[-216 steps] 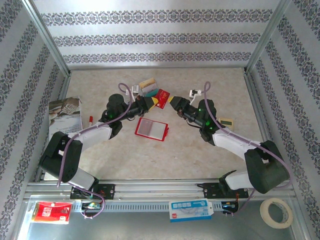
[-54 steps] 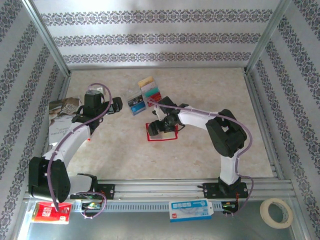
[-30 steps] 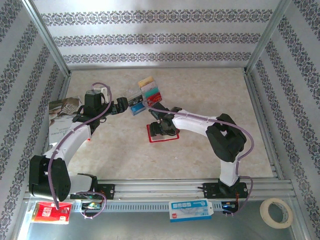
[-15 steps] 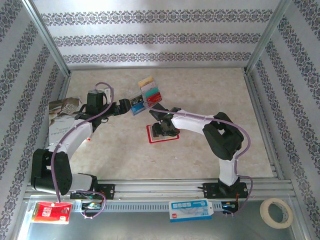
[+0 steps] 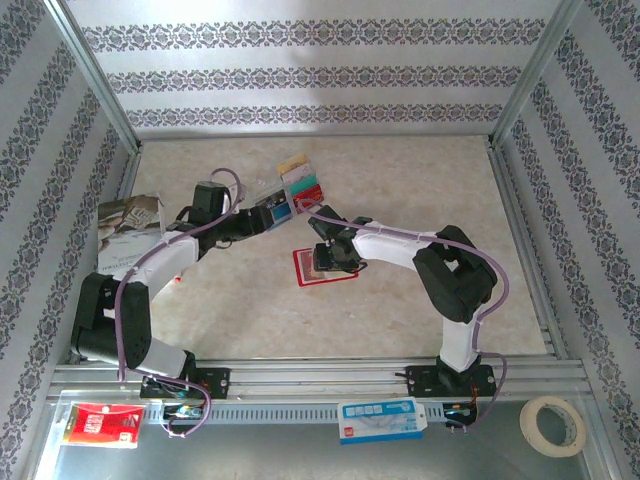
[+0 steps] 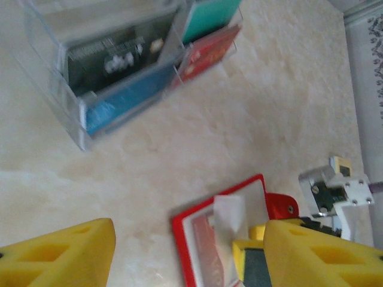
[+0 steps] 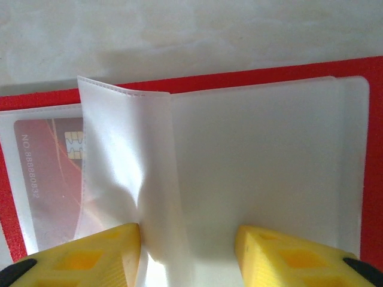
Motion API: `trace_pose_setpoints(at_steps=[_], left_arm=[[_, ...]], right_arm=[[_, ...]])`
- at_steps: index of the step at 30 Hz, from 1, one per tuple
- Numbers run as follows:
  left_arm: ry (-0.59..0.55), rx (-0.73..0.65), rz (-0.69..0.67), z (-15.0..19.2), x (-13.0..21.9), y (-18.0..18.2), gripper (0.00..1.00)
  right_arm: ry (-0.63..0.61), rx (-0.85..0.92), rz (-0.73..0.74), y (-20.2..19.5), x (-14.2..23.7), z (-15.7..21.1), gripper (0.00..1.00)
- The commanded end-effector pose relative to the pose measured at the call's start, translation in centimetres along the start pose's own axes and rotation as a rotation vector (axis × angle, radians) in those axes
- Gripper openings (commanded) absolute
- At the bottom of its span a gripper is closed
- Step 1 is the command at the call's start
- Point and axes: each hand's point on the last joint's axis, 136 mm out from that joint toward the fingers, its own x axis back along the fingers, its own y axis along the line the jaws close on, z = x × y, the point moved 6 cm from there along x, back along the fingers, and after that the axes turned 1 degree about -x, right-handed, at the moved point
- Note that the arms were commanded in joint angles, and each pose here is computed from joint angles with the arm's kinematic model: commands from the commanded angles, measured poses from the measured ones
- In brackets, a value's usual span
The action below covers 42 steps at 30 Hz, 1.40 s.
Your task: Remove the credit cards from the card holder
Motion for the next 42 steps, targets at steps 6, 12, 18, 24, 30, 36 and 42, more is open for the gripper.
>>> trace_pose_setpoints(at_steps=[6, 12, 18, 24, 30, 36, 42], left_arm=[[0.116, 0.100, 0.130, 5.2, -3.9, -2.6, 0.49], [0.183, 0.169, 0.181, 7.4, -6.6, -2.6, 0.28], [0.240, 0.180, 0.196, 8.5, -8.7, -2.5, 0.23], [0.278, 0.169, 0.141, 9.4, -9.7, -1.7, 0.22], [0.392, 0.163, 0.024, 10.9, -10.2, 0.0, 0.18], [0.410, 0.128, -0.039, 11.4, -9.9, 0.8, 0.17], [0.423, 0.120, -0.021, 11.2, -10.1, 0.4, 0.17]], right_arm=[[0.040, -0.037, 0.033, -1.4, -1.8, 0.9, 0.46], [0.031, -0.049, 0.024, -1.5, -1.8, 1.0, 0.44], [0.024, -0.049, 0.032, -1.6, -1.7, 0.9, 0.43], [0.020, -0.046, 0.037, -1.7, -1.7, 0.9, 0.43], [-0.001, -0.040, 0.046, -1.7, -1.0, 0.7, 0.41], [-0.098, -0.048, 0.135, -3.1, 1.3, 0.1, 0.39], [-0.222, -0.088, 0.181, -4.2, 4.3, -0.5, 0.42]])
